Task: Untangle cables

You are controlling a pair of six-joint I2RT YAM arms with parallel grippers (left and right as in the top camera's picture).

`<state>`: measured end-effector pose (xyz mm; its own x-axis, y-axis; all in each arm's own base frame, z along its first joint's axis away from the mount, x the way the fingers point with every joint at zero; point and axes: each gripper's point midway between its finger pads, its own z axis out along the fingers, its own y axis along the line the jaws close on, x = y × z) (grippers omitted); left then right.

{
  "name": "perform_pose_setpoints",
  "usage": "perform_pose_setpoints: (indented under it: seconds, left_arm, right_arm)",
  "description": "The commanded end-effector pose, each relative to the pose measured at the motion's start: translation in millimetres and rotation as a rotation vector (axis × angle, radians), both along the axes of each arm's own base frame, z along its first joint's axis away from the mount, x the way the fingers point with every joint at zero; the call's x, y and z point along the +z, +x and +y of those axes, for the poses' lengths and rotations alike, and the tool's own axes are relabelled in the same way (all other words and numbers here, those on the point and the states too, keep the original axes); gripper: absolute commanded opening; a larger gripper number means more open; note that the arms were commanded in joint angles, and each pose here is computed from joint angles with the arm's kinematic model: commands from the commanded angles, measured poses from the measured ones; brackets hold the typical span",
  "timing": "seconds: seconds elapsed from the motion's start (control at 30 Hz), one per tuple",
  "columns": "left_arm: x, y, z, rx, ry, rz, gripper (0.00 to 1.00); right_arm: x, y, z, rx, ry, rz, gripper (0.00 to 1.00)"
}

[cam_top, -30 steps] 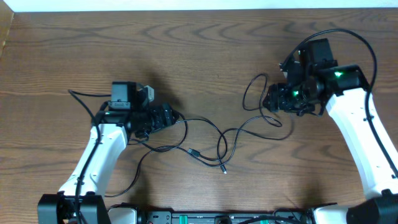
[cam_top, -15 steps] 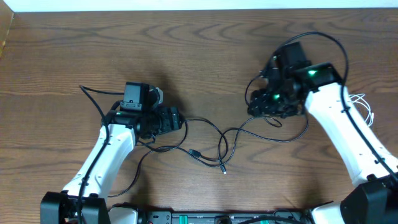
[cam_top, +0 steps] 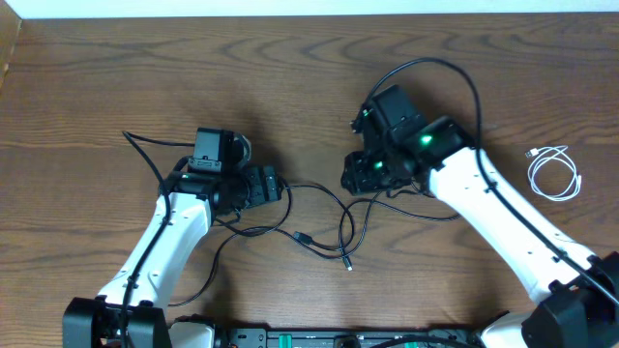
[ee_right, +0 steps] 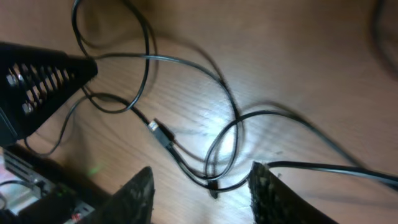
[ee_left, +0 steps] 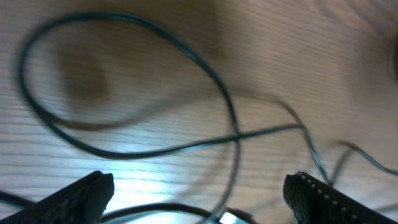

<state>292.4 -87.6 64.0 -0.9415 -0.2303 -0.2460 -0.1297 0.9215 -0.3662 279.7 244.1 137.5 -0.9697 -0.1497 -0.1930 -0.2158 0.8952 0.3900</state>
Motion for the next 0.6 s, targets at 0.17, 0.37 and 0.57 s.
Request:
perform_pose_setpoints:
  seconds: [0.17,0.37,0.57]
  left_arm:
    - [-8.4,1.0,31.4,0.057,0.181,0.005,0.94]
    - [-8.4,1.1,31.4,0.057,0.18,0.004,0.94]
    - [-8.4,1.1,31.4,0.057,0.18,0.005,0.94]
  right_arm:
    - [-59.8,-39.4,20.9,-0.047,-0.024,0.112,0.38]
    - [-92.1,-53.6,26.1,-0.123,-0.013,0.124,0.32]
    - [-109.0,-56.0,15.3,-0.219,-0.061,0.116,0.34]
